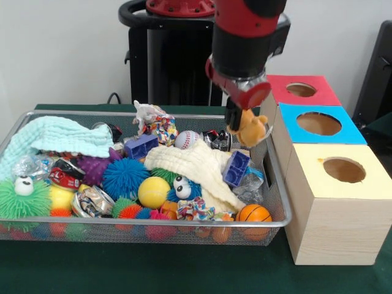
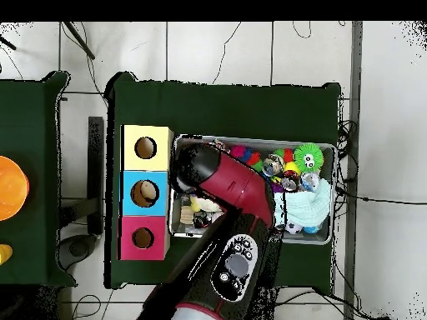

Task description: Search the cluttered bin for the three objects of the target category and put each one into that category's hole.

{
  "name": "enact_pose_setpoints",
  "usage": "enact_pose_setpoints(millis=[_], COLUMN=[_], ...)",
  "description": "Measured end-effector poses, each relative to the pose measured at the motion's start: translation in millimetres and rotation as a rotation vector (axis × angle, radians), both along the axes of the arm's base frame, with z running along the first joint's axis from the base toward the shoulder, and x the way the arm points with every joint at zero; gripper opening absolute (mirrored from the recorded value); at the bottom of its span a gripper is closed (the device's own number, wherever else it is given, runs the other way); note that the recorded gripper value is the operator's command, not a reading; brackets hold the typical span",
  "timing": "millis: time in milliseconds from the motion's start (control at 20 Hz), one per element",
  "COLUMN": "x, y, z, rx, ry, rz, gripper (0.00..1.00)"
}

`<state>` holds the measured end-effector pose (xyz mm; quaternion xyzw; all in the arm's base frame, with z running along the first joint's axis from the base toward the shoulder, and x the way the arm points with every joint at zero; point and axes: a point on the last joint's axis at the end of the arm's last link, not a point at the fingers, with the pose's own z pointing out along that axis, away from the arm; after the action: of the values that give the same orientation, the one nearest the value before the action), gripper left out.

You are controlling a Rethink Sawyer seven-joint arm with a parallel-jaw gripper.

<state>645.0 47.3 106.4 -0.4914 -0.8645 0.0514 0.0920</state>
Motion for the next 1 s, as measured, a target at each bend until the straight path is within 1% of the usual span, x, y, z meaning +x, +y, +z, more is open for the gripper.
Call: enact_pose_setpoints(millis=[200, 250, 450, 700, 1000], x=[8.0, 13.2, 18.7, 19.8, 19.6], y=[0.5, 0.1, -1.1, -0.1, 4.4], z=[27.4, 43.5, 60.7, 65.1, 65.1], rx=[0.009, 0.012, 0.015, 0.017, 0.019], ry=[-0.041, -0.069, -0.099, -0.107, -0.107], rz=[-0.002, -0.003, -0.004, -0.002, 0.006], gripper=[0.0, 0.0, 0.0, 0.0, 0.0])
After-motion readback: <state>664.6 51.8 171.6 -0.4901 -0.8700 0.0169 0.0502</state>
